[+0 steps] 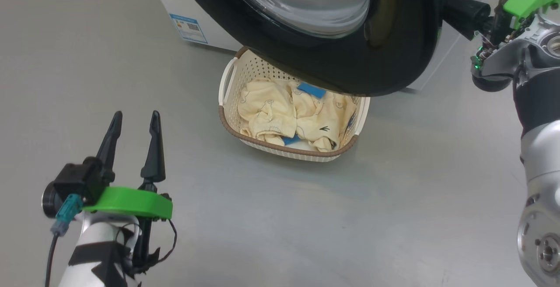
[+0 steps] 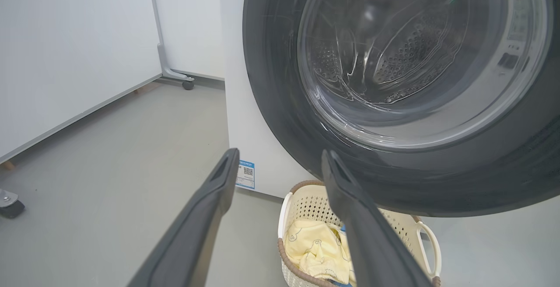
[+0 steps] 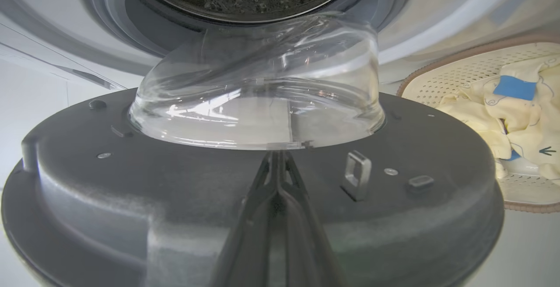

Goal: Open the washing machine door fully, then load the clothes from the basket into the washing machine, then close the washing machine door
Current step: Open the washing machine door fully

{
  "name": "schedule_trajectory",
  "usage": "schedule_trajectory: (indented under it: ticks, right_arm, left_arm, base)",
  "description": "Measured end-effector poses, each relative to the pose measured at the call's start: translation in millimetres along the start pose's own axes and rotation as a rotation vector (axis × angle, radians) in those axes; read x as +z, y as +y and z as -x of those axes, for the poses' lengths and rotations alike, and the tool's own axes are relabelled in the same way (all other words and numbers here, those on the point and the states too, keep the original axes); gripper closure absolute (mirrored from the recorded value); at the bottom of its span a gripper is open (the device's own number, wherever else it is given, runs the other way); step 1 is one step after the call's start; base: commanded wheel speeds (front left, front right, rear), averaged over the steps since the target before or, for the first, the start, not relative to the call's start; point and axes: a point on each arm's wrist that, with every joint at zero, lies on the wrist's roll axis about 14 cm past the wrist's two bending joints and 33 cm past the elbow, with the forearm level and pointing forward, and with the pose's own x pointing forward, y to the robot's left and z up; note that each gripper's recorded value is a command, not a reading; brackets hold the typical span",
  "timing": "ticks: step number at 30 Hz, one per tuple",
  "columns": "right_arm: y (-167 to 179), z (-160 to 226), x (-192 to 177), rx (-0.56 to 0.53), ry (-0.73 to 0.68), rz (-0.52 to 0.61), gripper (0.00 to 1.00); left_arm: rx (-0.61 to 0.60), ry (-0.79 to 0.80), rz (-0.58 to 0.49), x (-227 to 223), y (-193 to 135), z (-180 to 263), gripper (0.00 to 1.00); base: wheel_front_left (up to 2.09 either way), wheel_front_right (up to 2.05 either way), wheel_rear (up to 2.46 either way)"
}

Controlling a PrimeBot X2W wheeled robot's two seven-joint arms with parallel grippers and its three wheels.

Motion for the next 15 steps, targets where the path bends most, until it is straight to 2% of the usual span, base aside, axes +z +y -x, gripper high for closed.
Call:
schedule_trajectory:
  ticks: [8, 15]
  right_arm:
    - [28, -1, -24, 0.068, 0.129, 0.072, 1.00]
    - [32, 4, -62, 0.091, 0.233, 0.118, 1.00]
  left_arm:
    - [-0.008, -0.010, 0.003, 4, -3, 0, 0.00]
    - [-0.024, -0.028, 0.007, 10, -9, 0, 0.00]
  base:
    - [0.00, 0.00, 0.00]
    - [0.00, 0.00, 0.00]
